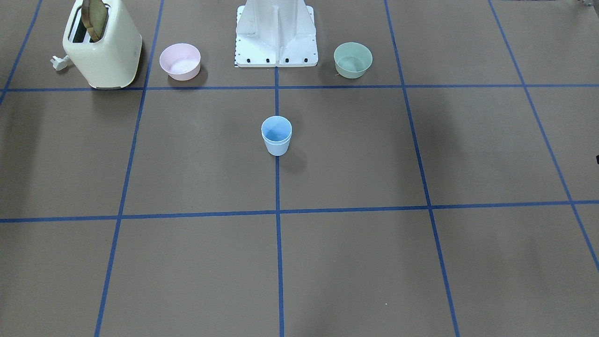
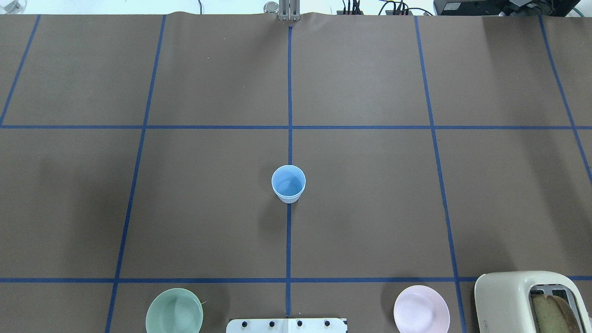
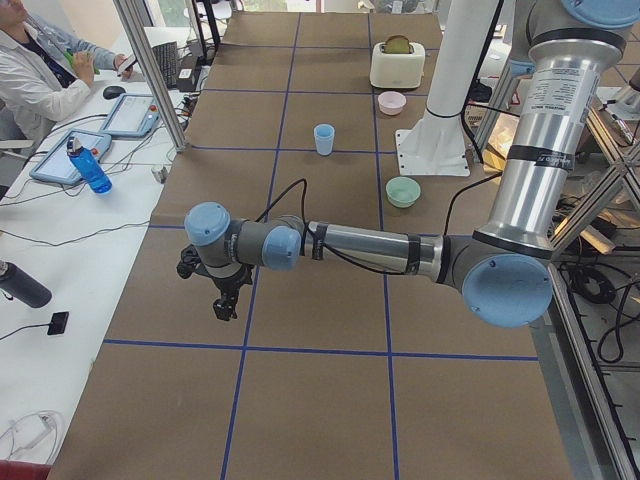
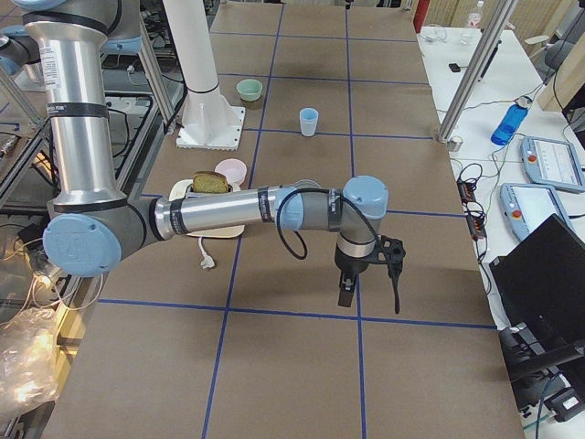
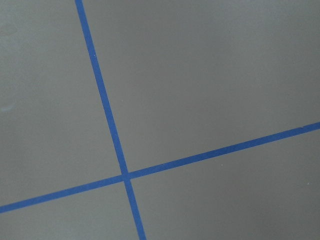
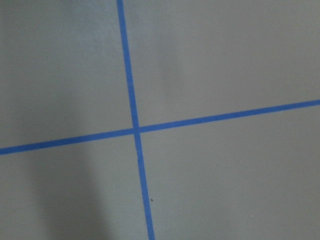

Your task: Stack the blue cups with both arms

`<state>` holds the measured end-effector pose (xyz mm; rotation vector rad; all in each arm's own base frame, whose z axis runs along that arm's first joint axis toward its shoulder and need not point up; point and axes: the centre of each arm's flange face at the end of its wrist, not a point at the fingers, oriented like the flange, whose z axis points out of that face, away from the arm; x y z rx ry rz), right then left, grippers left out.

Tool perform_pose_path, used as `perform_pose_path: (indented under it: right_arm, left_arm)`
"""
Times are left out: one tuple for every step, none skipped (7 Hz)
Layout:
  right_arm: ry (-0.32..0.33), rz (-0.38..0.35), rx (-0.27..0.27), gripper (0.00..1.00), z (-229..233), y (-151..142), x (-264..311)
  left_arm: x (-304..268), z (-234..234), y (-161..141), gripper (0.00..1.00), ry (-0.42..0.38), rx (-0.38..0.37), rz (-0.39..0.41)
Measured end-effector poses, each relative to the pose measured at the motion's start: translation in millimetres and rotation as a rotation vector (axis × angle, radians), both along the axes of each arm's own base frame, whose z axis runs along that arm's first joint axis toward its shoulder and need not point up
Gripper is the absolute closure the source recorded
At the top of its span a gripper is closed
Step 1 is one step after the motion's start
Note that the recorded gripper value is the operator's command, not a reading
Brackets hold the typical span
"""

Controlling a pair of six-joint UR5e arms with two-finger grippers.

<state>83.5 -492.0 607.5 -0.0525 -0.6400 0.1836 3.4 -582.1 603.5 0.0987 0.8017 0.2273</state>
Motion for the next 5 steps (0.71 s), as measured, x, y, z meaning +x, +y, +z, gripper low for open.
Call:
perform_pose_path:
  right_arm:
    - [-0.005, 0.004, -0.006, 0.00, 3.3, 9.6, 2.4]
    - [-0.008, 0.006, -0.008, 0.00, 3.8, 13.6, 3.1]
    - [-0.010, 0.006, -0.007, 0.00, 2.7, 14.9, 3.0]
    - [-0.011, 0.006, -0.005, 0.00, 1.1, 15.5, 3.2]
    - [-0.012, 0.007, -0.002, 0.00, -1.0, 16.2, 3.0]
  left_arm:
    - [-2.2, 12.1, 9.8, 0.02, -0.001, -0.018, -0.001]
    - [-3.3, 20.6, 16.9, 0.02, -0.002, -0.029, -0.001]
    - [-3.9, 24.1, 20.0, 0.02, -0.003, -0.032, -0.001]
    - [-4.0, 25.4, 21.2, 0.02, -0.003, -0.033, -0.001]
    - [-4.2, 26.2, 21.8, 0.02, -0.003, -0.034, -0.001]
